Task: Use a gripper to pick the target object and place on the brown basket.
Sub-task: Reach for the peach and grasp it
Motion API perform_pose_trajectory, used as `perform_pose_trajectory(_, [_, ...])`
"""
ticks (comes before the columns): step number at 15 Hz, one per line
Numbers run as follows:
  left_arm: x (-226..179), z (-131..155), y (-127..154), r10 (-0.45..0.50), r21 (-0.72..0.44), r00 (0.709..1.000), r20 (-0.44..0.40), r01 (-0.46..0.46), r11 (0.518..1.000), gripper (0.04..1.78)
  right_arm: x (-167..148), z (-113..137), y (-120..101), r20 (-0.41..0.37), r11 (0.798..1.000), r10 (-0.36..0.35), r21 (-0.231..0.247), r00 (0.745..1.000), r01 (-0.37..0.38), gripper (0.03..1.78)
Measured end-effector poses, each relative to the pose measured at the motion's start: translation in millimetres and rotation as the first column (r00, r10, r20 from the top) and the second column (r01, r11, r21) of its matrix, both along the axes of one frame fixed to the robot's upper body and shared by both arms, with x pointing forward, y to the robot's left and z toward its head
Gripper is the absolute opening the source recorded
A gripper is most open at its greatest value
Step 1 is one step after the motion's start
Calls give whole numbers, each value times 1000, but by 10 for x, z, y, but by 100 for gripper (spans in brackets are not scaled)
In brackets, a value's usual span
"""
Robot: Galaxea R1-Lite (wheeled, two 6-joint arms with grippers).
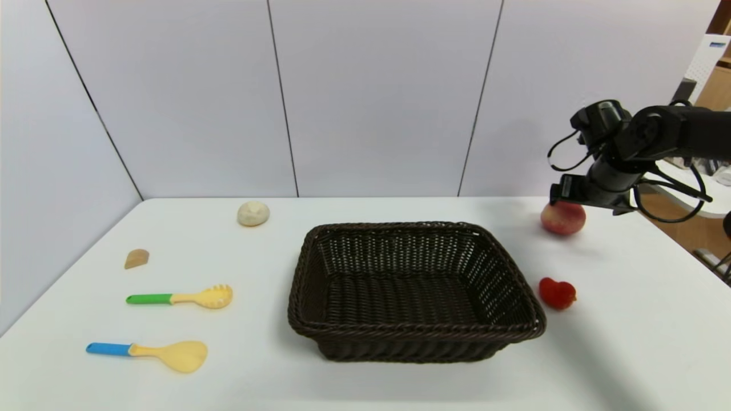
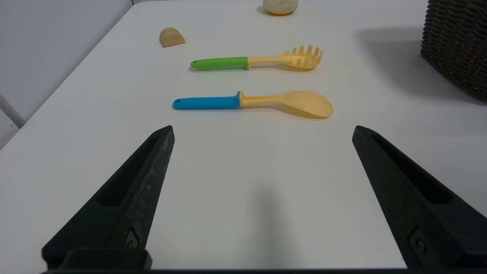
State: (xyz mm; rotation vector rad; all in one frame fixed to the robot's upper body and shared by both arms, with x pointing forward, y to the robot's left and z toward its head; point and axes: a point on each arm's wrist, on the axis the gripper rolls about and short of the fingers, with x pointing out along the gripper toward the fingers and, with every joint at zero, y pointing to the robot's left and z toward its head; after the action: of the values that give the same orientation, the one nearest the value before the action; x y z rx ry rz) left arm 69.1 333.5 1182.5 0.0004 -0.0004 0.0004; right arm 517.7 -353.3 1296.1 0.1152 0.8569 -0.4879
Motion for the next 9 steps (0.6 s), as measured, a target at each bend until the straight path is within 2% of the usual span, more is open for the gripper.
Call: perform_pose_trajectory(9, [0,0,0,0,0,1000,0,0,1000,169,84,-207,36,-48,1000,7,14,999,-7,171])
